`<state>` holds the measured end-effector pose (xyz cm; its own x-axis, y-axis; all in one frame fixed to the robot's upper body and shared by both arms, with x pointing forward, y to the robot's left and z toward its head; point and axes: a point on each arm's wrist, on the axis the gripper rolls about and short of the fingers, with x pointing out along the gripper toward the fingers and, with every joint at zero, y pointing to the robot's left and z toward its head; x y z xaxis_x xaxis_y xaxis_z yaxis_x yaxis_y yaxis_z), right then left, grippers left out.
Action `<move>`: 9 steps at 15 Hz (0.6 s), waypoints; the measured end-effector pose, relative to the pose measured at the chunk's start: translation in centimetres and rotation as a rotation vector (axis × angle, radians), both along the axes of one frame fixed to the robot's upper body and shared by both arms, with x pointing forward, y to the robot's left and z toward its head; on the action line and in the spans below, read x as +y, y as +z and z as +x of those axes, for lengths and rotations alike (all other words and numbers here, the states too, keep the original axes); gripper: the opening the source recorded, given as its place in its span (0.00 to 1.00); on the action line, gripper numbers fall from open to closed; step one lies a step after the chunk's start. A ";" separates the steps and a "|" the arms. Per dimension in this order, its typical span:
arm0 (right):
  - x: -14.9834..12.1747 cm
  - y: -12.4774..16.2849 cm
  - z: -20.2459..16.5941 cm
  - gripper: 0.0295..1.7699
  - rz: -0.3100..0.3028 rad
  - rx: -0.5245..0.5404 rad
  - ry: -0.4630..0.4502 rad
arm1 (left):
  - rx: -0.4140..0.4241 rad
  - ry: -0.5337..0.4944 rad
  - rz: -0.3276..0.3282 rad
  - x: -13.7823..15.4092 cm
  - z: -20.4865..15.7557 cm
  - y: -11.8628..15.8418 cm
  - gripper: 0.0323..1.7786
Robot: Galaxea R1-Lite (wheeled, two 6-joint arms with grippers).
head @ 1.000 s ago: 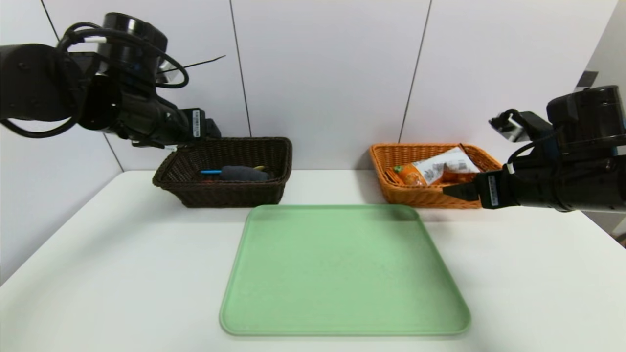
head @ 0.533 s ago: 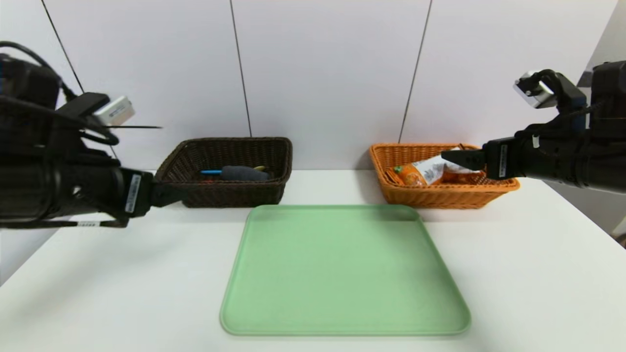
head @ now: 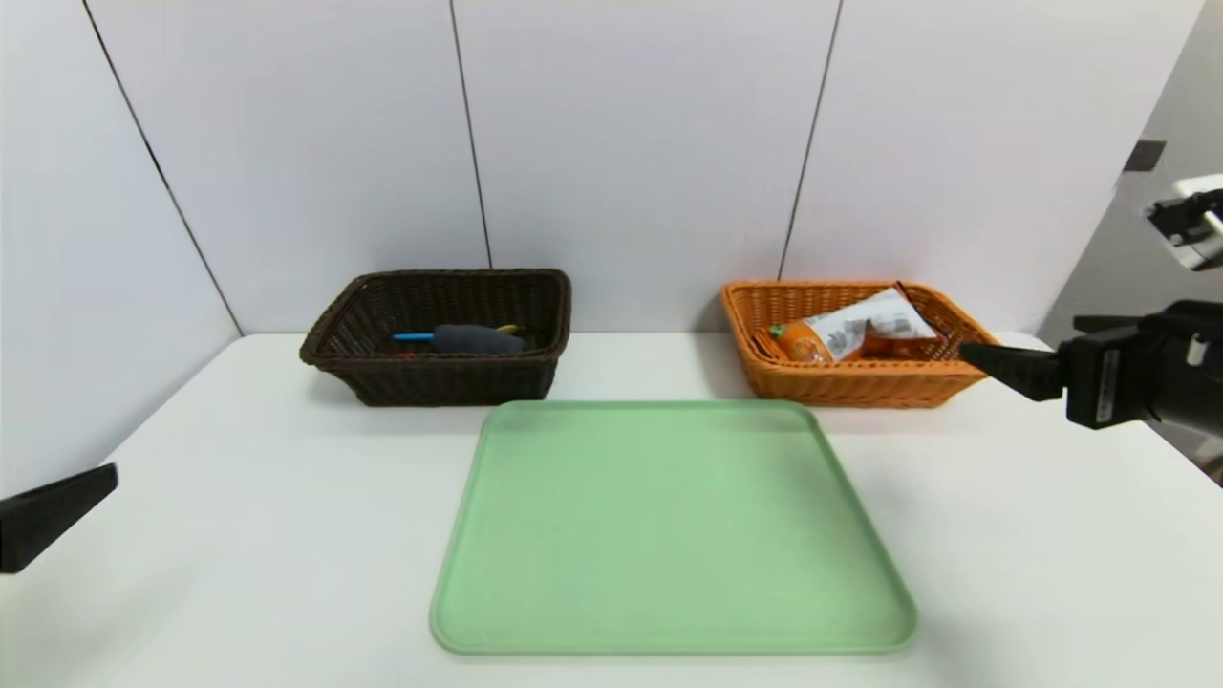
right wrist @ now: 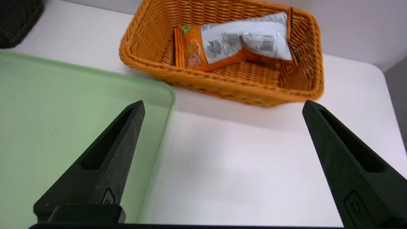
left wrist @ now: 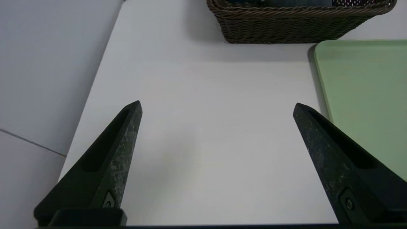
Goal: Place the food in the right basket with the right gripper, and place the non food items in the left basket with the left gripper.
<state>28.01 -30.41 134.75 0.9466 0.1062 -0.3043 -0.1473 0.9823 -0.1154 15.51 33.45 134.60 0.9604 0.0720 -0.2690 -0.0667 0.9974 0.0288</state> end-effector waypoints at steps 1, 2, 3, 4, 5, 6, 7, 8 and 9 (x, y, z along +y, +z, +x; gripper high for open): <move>-0.3 -0.1 -1.3 0.97 -0.003 -0.014 -0.018 | -0.034 0.008 -0.002 0.1 -1.5 -0.6 0.95; -0.6 -0.3 -2.8 0.97 -0.002 -0.033 -0.032 | -0.069 0.012 -0.003 0.1 -3.1 -1.3 0.95; -0.9 -0.5 -4.2 0.97 -0.001 -0.052 -0.043 | -0.101 0.014 -0.003 0.1 -4.5 -2.0 0.95; -1.3 -0.8 -5.7 0.97 0.000 -0.072 -0.060 | -0.125 0.015 -0.003 0.1 -5.8 -2.8 0.95; -1.8 -1.1 -7.1 0.97 0.003 -0.098 -0.084 | -0.148 0.013 -0.003 0.0 -7.1 -3.8 0.95; -2.3 -1.5 -8.7 0.97 0.007 -0.126 -0.111 | -0.173 0.008 -0.004 0.0 -8.3 -4.6 0.95; -2.6 -1.9 -10.1 0.97 0.012 -0.156 -0.133 | -0.196 0.004 -0.004 0.0 -9.5 -5.4 0.95; -2.9 -2.4 -11.6 0.97 0.015 -0.187 -0.149 | -0.223 0.002 -0.003 0.0 -10.7 -6.3 0.95; -3.1 -2.8 -13.0 0.97 0.019 -0.222 -0.161 | -0.241 0.001 -0.002 0.0 -11.6 -7.1 0.95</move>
<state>14.97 -33.47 131.94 0.9951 -0.0473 -0.0866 0.0377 0.9933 -0.1090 3.89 33.40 127.46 0.9969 0.0723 -0.0323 -0.0720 0.9974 0.0104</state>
